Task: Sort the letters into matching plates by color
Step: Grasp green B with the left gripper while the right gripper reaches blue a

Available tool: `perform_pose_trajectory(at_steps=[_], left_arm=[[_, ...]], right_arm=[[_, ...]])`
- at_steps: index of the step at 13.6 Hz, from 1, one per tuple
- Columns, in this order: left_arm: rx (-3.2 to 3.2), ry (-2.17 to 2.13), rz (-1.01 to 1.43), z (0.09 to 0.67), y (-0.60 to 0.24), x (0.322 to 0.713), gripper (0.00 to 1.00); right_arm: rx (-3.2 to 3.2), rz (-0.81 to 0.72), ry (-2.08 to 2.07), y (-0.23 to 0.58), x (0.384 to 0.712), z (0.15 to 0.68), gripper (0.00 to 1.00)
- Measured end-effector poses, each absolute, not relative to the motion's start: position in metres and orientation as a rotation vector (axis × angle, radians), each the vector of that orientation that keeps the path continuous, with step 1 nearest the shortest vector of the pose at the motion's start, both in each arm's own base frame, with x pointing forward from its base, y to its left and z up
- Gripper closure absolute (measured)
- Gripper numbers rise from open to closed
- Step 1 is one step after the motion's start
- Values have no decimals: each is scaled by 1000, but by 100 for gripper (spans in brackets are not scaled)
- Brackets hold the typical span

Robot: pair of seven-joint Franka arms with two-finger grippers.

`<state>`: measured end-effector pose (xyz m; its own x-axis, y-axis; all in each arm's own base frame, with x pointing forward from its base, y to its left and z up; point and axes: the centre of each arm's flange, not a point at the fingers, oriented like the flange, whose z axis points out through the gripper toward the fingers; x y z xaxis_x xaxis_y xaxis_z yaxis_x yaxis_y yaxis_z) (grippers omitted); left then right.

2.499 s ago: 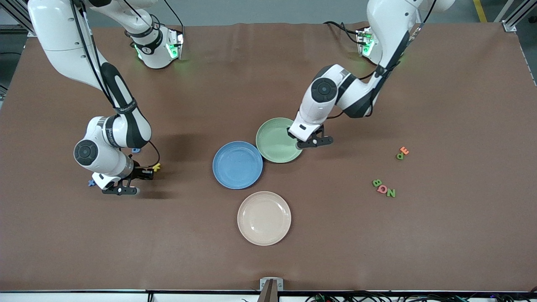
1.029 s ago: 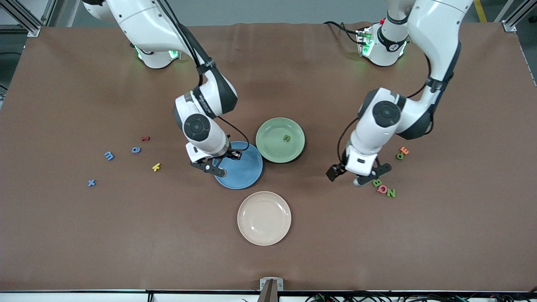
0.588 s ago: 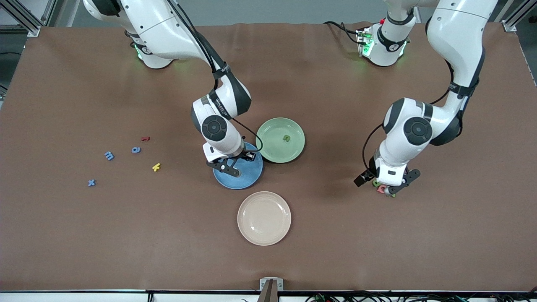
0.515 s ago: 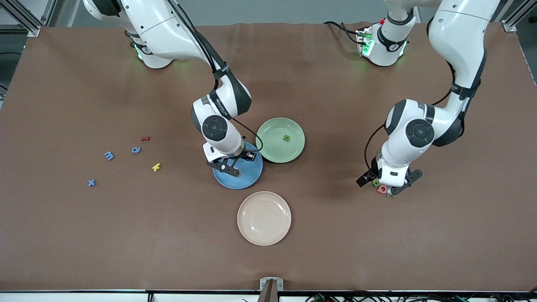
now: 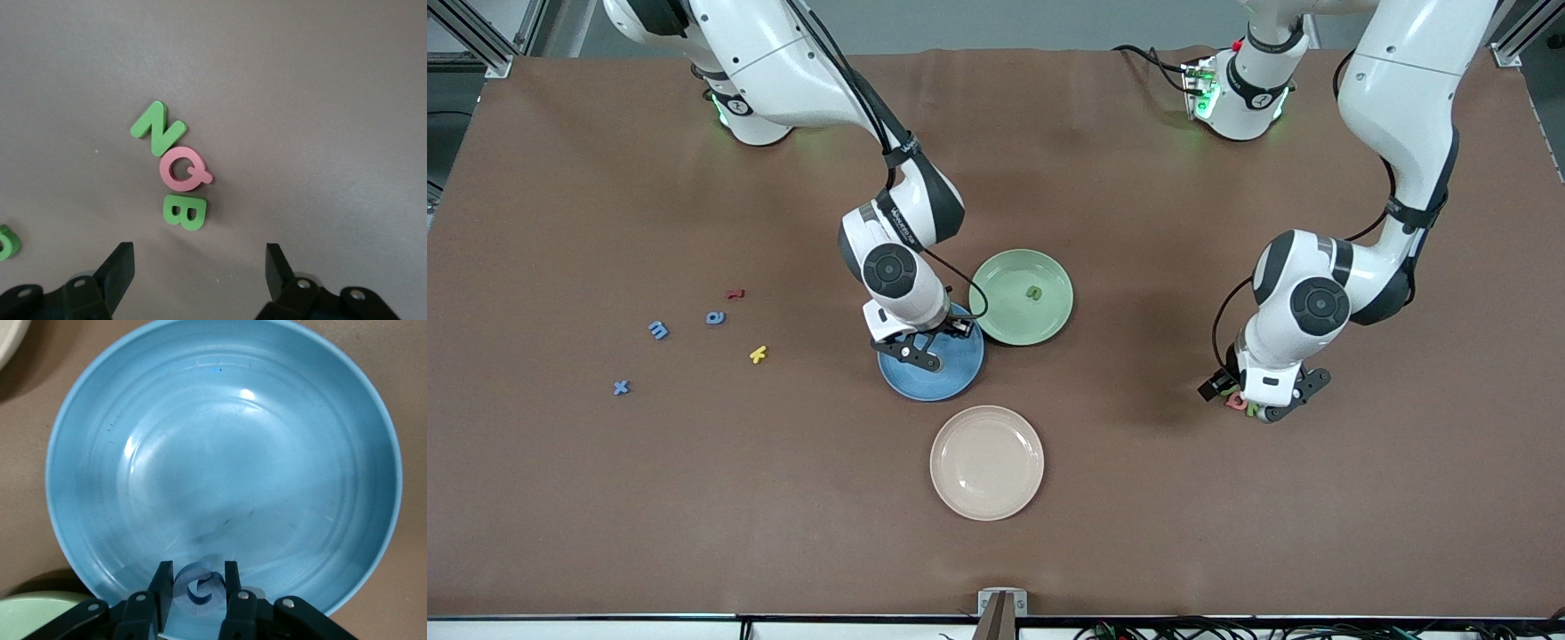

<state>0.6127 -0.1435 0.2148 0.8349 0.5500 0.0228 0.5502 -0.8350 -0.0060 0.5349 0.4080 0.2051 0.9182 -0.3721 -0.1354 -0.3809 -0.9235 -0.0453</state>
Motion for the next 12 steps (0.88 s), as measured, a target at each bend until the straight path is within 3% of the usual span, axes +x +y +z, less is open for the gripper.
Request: perform_pose_trajectory(at_steps=[3, 8, 9, 12], left_arm=[[-2991, -883, -9, 197, -144, 616, 18], [-2971, -881, 12, 195, -140, 620, 19], [-2971, -882, 11, 196, -140, 621, 19], [-2963, -893, 8, 195, -135, 624, 21]], right_arm=[[-3010, 197, 595, 407, 535, 205, 57], [-3039, 254, 632, 391, 545, 220, 7], [-3048, 272, 647, 382, 550, 235, 0], [-3103, 329, 617, 335, 566, 290, 0]])
